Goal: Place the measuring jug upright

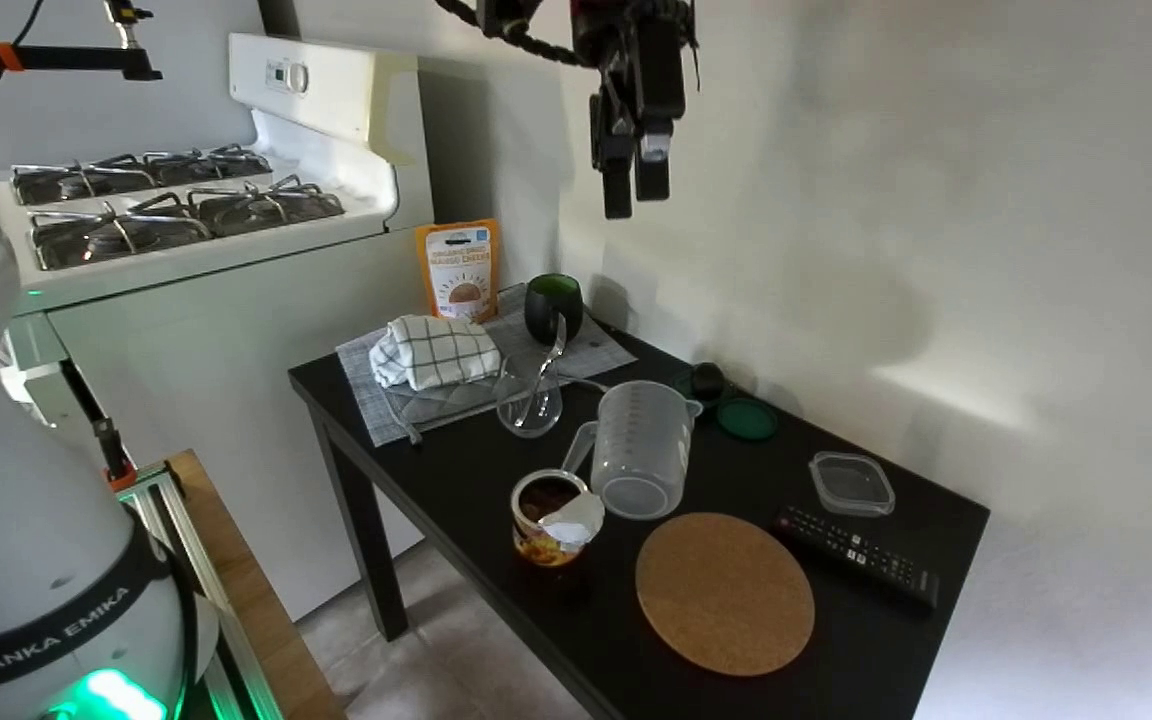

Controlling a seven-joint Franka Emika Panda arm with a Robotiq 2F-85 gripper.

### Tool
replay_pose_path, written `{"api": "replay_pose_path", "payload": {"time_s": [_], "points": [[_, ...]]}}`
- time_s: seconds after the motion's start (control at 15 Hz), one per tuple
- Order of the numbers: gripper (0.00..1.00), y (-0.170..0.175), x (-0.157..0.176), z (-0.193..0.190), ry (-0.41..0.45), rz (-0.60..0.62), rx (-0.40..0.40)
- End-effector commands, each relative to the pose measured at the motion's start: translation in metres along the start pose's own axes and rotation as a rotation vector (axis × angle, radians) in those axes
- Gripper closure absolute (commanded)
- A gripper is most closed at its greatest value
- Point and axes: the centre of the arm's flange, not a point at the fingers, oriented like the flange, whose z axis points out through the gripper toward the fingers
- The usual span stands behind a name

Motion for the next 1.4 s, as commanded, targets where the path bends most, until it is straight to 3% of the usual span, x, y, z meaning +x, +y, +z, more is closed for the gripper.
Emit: {"api": "replay_pose_path", "payload": {"time_s": [0.0, 0.07, 0.2, 0.47, 0.87, 1.07, 1.33], "points": [[0.00, -0.011, 0.027, 0.036, -0.174, -0.084, -0.024], [0.00, -0.007, 0.013, 0.030, -0.096, -0.031, -0.027], [0.00, -0.012, 0.022, 0.047, -0.144, -0.067, -0.037], [0.00, -0.013, 0.024, 0.044, -0.151, -0.078, -0.037], [0.00, -0.116, 0.031, 0.104, -0.178, 0.093, 0.033], [0.00, -0.161, 0.029, 0.128, -0.106, 0.140, 0.063], [0.00, -0.196, 0.030, 0.136, 0.026, 0.183, 0.109]]}}
